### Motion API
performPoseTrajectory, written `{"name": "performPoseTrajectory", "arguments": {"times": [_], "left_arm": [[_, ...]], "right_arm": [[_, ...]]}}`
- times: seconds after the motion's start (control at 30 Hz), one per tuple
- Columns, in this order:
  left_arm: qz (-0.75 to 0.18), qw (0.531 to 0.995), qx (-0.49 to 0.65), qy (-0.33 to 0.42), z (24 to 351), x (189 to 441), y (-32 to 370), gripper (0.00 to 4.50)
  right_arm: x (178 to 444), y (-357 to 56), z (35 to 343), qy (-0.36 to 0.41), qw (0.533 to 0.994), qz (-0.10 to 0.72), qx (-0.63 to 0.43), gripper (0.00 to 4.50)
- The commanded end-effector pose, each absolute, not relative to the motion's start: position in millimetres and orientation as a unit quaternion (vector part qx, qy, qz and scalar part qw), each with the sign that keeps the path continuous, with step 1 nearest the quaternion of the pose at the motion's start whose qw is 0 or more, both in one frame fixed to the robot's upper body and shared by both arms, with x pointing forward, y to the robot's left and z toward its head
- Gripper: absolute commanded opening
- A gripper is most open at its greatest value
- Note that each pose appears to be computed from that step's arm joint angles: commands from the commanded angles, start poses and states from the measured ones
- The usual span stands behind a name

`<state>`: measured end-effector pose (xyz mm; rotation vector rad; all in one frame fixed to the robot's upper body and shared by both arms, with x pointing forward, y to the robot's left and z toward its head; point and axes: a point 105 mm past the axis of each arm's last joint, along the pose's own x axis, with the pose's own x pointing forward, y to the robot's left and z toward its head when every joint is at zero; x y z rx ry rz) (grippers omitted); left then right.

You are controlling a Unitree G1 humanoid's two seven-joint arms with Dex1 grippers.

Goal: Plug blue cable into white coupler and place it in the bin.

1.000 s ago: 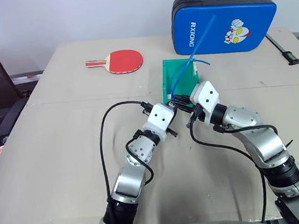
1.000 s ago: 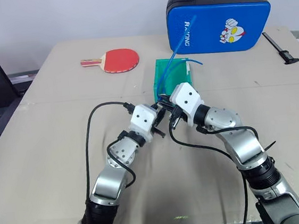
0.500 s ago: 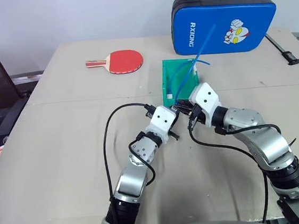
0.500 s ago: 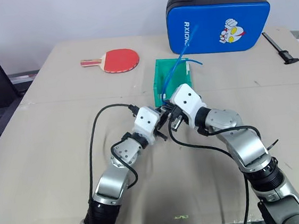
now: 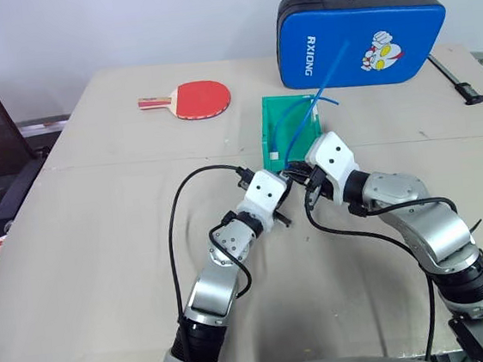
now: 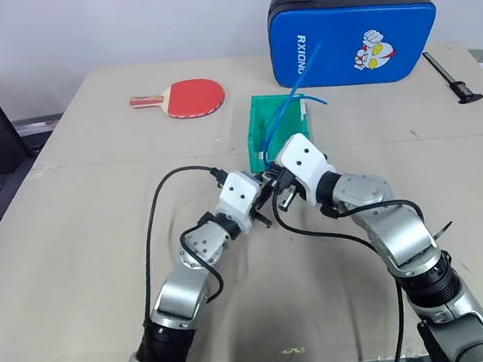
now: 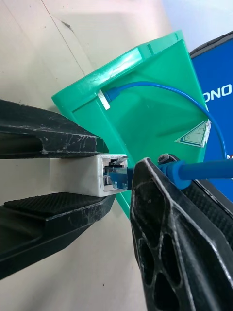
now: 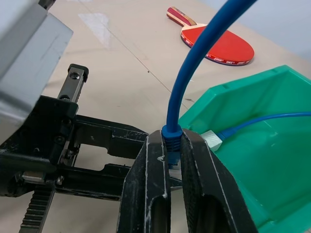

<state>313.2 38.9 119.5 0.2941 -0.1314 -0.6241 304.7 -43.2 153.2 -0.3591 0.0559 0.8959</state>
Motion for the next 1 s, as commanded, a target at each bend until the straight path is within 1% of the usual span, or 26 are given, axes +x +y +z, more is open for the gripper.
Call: {"name": "performPoseTrajectory", "arguments": {"times": [0.03,0.13,0.2,0.27,0.37,0.43,0.6,0.67,0.7,0.73,0.77,0.8,0.83,1.0], "left_arm": [[-0.326,0.898,0.116,-0.271,223,287,16,0.35],[-0.325,0.899,0.115,-0.271,222,287,16,0.35],[-0.324,0.901,0.114,-0.265,220,288,17,0.35],[-0.317,0.909,0.106,-0.251,215,292,21,0.35],[-0.315,0.914,0.108,-0.230,206,296,24,0.35],[-0.319,0.915,0.111,-0.219,200,297,24,0.35],[-0.335,0.911,0.121,-0.206,192,297,23,0.35],[-0.350,0.904,0.137,-0.204,189,294,20,1.37],[-0.351,0.902,0.141,-0.206,189,293,20,1.67],[-0.349,0.903,0.140,-0.207,190,293,20,2.12],[-0.343,0.905,0.140,-0.208,190,294,22,2.49],[-0.339,0.907,0.139,-0.208,190,295,23,3.11],[-0.343,0.907,0.137,-0.201,188,295,24,3.24],[-0.359,0.906,0.144,-0.175,183,285,43,3.24]], "right_arm": [[300,-51,80,0.183,0.870,0.427,-0.163,0.00],[303,-51,84,0.174,0.877,0.421,-0.154,0.00],[311,-47,102,0.130,0.900,0.401,-0.111,0.00],[312,-41,125,0.062,0.904,0.415,-0.085,0.00],[313,-45,142,0.015,0.912,0.406,-0.062,0.00],[314,-48,152,-0.020,0.912,0.404,-0.067,0.00],[314,-54,157,-0.038,0.912,0.400,-0.076,0.00],[314,-54,154,-0.035,0.911,0.402,-0.085,0.00],[313,-54,154,-0.035,0.911,0.402,-0.087,0.00],[313,-55,153,-0.036,0.910,0.403,-0.089,0.00],[313,-55,154,-0.038,0.910,0.402,-0.091,0.00],[314,-55,154,-0.040,0.910,0.402,-0.094,0.00],[314,-56,156,-0.043,0.910,0.401,-0.095,0.00],[321,-66,175,-0.066,0.911,0.397,-0.093,0.00]]}}
